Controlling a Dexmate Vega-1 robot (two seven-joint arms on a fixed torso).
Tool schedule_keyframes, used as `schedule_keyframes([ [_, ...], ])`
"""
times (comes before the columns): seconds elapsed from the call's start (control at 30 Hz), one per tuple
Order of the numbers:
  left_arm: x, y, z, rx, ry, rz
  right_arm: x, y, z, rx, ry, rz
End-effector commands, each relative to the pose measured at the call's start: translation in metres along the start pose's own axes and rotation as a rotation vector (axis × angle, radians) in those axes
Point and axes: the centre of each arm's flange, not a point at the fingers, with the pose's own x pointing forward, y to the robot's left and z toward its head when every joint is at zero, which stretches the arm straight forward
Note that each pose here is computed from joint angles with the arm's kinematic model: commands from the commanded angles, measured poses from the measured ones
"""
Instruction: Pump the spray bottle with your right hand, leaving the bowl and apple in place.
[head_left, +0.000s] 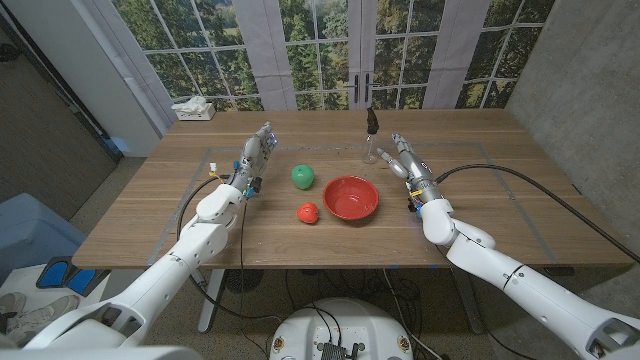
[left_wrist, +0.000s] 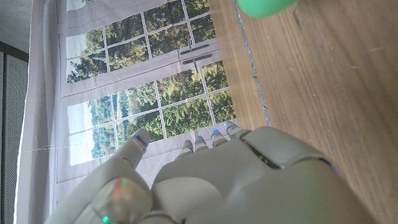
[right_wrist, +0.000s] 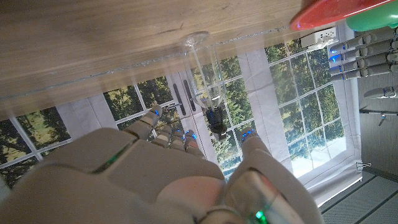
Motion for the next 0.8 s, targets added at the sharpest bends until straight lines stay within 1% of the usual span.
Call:
schedule_keyframes([
  [0.03,0.001,0.001,0.001,-0.003,-0.005,-0.009,0.011,0.006,0.003,0.015,-0.014,-0.016],
  [0.23,0.001,0.000,0.002,-0.002,-0.005,-0.012,0.017,0.009,0.001,0.016,0.002,-0.009],
  [0.43,-0.001,0.000,0.003,0.002,-0.005,-0.009,0.023,0.013,0.001,0.027,-0.004,-0.007],
  [0.8,-0.001,-0.003,0.005,0.005,-0.005,-0.010,0.035,0.016,-0.001,0.099,-0.018,-0.009],
])
